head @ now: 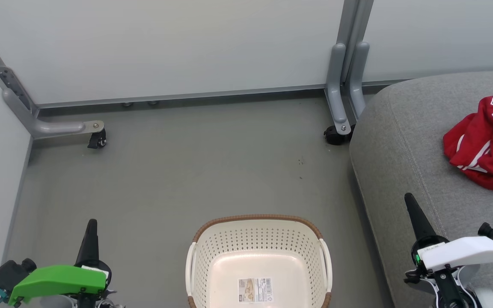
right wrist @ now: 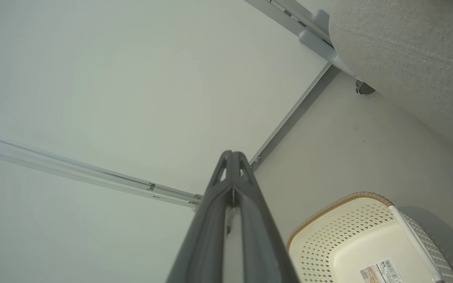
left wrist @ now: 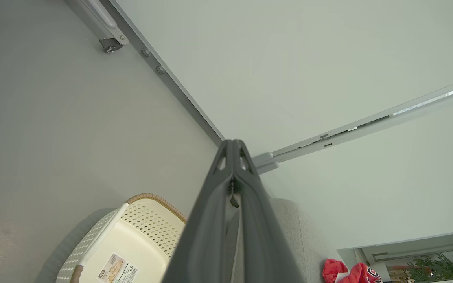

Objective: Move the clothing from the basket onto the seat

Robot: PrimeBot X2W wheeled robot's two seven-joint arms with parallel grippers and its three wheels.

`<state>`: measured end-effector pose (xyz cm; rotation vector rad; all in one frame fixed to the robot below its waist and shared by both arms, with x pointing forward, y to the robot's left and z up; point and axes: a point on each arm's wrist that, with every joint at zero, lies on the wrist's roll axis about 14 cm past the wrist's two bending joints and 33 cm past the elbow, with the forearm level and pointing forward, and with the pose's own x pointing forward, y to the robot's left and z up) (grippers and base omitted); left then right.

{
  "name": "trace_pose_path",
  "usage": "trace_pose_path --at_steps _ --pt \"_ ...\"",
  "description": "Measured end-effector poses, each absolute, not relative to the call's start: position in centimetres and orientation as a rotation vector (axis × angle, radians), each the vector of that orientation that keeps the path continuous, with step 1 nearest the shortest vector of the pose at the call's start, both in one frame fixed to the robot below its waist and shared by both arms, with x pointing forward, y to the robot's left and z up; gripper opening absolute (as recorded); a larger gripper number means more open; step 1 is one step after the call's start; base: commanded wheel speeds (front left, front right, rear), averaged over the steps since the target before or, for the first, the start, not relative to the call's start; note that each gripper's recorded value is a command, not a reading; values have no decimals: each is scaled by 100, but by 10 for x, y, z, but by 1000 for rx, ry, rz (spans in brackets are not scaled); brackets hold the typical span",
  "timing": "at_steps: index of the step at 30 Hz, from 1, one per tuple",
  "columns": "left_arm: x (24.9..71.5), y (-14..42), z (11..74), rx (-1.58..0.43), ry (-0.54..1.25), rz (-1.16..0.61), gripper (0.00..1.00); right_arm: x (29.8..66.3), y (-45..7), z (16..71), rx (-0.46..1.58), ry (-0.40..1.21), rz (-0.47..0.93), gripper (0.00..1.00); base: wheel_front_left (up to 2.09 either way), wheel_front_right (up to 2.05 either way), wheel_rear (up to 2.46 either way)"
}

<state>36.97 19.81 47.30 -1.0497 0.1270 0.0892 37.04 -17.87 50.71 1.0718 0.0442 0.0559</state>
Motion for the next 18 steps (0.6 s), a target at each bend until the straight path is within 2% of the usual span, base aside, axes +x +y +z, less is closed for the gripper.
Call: trace_pose_path --at_steps 18 --pt "376 198 482 -1236 98 73 0 376 -186 505 1245 39 31 0 0 0 0"
